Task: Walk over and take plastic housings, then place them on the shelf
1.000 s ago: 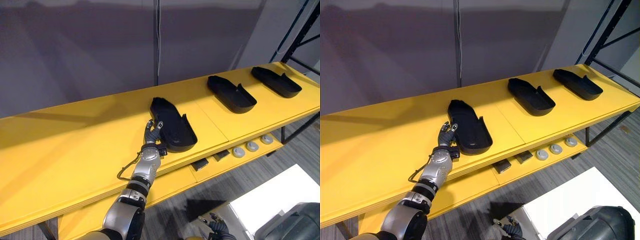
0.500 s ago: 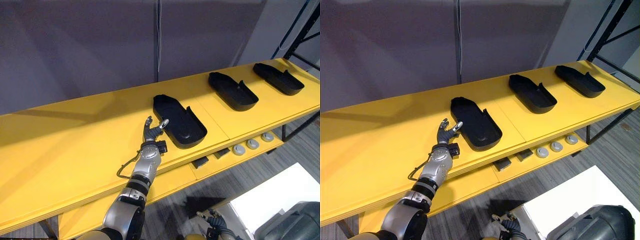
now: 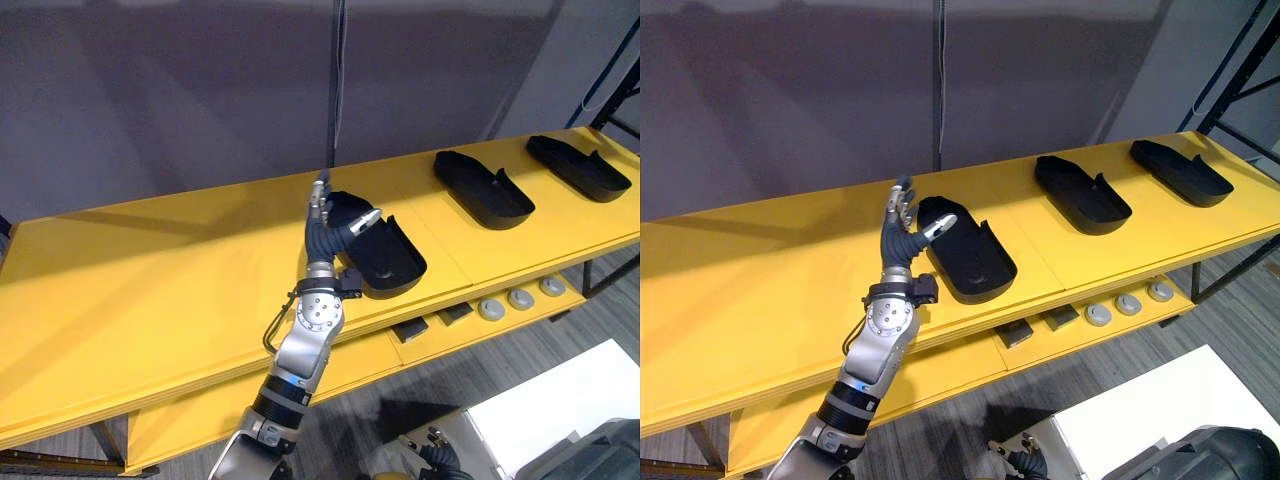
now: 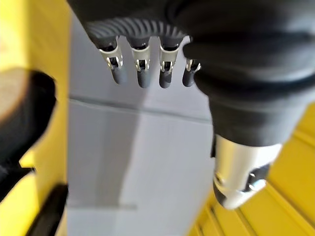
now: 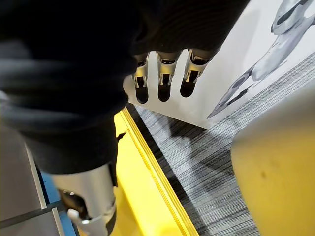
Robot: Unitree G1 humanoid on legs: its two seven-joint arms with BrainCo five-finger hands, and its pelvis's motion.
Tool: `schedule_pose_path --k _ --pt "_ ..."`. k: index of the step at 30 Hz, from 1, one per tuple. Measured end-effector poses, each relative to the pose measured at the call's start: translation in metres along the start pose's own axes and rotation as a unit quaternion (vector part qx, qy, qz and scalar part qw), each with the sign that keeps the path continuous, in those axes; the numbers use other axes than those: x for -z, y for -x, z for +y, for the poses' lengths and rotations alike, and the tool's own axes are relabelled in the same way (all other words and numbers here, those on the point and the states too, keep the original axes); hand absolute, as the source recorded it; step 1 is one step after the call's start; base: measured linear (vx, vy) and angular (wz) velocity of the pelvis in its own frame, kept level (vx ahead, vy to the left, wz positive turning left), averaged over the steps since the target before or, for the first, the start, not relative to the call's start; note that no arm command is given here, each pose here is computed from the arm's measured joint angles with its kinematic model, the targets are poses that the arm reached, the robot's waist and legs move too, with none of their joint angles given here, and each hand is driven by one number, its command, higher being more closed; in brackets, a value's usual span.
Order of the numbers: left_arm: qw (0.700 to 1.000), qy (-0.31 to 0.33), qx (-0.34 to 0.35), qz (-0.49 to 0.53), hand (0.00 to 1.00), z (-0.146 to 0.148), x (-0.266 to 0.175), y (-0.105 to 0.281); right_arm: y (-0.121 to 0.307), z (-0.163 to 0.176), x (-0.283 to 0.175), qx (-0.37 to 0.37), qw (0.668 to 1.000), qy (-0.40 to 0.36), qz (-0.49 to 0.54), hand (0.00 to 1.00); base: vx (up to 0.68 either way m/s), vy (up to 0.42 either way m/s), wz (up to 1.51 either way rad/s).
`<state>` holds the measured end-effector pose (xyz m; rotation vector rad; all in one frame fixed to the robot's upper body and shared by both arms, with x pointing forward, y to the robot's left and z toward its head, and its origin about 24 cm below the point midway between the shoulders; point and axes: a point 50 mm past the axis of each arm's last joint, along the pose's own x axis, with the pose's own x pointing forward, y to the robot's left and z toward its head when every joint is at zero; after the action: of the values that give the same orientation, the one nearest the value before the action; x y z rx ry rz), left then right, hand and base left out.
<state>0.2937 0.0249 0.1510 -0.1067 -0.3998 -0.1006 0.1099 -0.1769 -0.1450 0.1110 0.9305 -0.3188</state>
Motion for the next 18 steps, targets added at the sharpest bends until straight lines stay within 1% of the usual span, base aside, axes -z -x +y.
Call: schedule_pose_path --k 4,6,8,9,10,12,18 --pt "0.996 -0.024 0.082 -0.029 1.00 -0.022 -0.006 0.010 0.001 -0.001 0.000 -0.002 1.000 -0.001 -0.005 0.00 -0.01 0.004 0.00" --pt "0.991 -0.039 0.122 -0.037 1.00 -0.034 -0.007 0.015 0.001 -0.001 0.000 -0.002 1.000 0.000 -0.007 0.00 0.00 0.000 0.00" --pt "0.981 -0.059 0.177 -0.049 1.00 -0.048 -0.006 0.024 0.001 -0.002 0.000 -0.003 1.000 0.000 -0.009 0.00 0.00 0.000 0.00" --pt "0.979 -0.064 0.188 -0.051 1.00 -0.051 -0.005 0.027 0.001 -0.002 0.000 -0.004 1.000 0.000 -0.009 0.00 0.00 0.000 0.00" --pt "0.972 -0.079 0.214 -0.049 1.00 -0.056 0.000 0.032 0.001 -0.002 0.001 -0.005 1.000 0.000 -0.009 0.00 0.00 0.000 0.00" --pt "0.964 -0.099 0.245 -0.028 1.00 -0.062 0.012 0.039 0.001 -0.002 0.001 -0.005 1.000 0.001 -0.008 0.00 -0.01 0.008 -0.04" --pt "0.939 -0.173 0.288 0.072 1.00 -0.046 0.066 0.062 -0.003 -0.001 -0.001 -0.012 1.000 0.009 -0.003 0.00 -0.05 0.010 -0.07"
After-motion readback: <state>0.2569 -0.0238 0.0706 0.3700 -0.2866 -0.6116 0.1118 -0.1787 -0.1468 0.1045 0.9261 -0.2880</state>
